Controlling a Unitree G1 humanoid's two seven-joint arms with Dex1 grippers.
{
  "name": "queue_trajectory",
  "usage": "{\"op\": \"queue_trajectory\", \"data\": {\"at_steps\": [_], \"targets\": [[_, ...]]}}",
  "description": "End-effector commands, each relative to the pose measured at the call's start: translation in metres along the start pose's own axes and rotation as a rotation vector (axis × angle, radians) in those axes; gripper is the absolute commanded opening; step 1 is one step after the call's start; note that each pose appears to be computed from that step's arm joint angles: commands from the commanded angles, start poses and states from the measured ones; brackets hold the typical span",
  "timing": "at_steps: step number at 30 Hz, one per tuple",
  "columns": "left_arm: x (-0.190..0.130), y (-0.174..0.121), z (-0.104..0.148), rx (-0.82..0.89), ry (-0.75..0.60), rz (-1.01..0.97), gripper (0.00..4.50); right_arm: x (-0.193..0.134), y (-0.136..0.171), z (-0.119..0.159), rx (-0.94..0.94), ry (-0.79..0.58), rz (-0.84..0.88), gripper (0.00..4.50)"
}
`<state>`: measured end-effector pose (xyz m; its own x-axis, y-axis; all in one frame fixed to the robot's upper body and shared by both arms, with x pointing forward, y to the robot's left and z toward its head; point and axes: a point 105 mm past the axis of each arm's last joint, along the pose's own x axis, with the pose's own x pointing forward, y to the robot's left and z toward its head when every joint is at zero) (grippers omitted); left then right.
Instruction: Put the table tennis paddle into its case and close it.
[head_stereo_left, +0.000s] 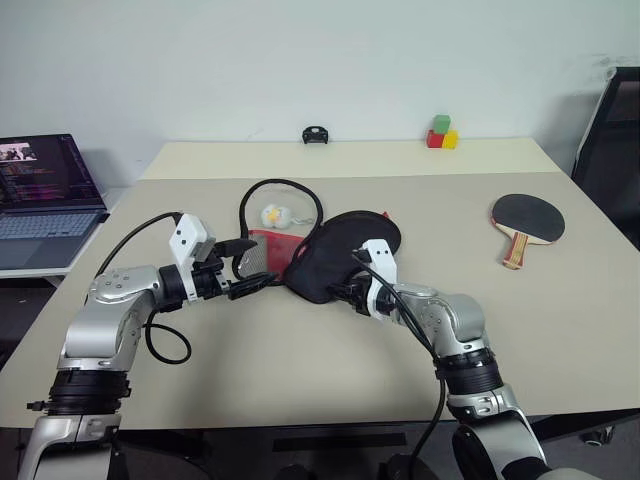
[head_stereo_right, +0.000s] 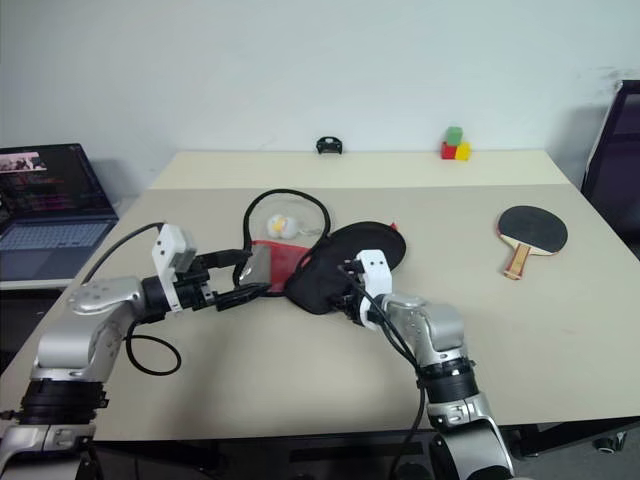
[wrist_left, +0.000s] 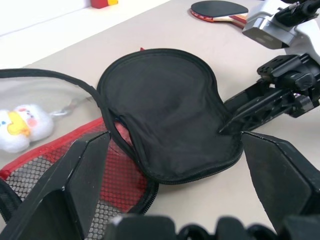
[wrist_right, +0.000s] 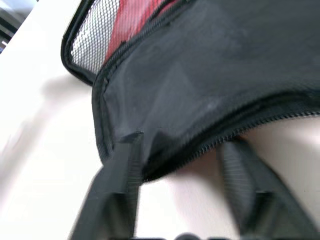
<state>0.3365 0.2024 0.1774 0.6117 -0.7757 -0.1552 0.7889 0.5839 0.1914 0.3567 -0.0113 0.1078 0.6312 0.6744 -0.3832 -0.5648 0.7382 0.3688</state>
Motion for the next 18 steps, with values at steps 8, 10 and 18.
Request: {"op": "queue_trajectory", "data": {"at_steps": [8, 10, 18], "targets": [[0.011, -0.019, 0.025, 0.066, -0.059, -0.076, 4.5, -0.024, -0.005, 0.006, 0.038, -0.026, 0.004, 0.03], [0.012, -0.019, 0.024, 0.064, -0.059, -0.074, 4.5, -0.023, -0.004, 0.006, 0.051, -0.032, 0.004, 0.03], [0.009, -0.018, 0.022, 0.062, -0.047, -0.074, 4.5, -0.024, -0.006, 0.006, 0.049, -0.02, 0.004, 0.03]]}}
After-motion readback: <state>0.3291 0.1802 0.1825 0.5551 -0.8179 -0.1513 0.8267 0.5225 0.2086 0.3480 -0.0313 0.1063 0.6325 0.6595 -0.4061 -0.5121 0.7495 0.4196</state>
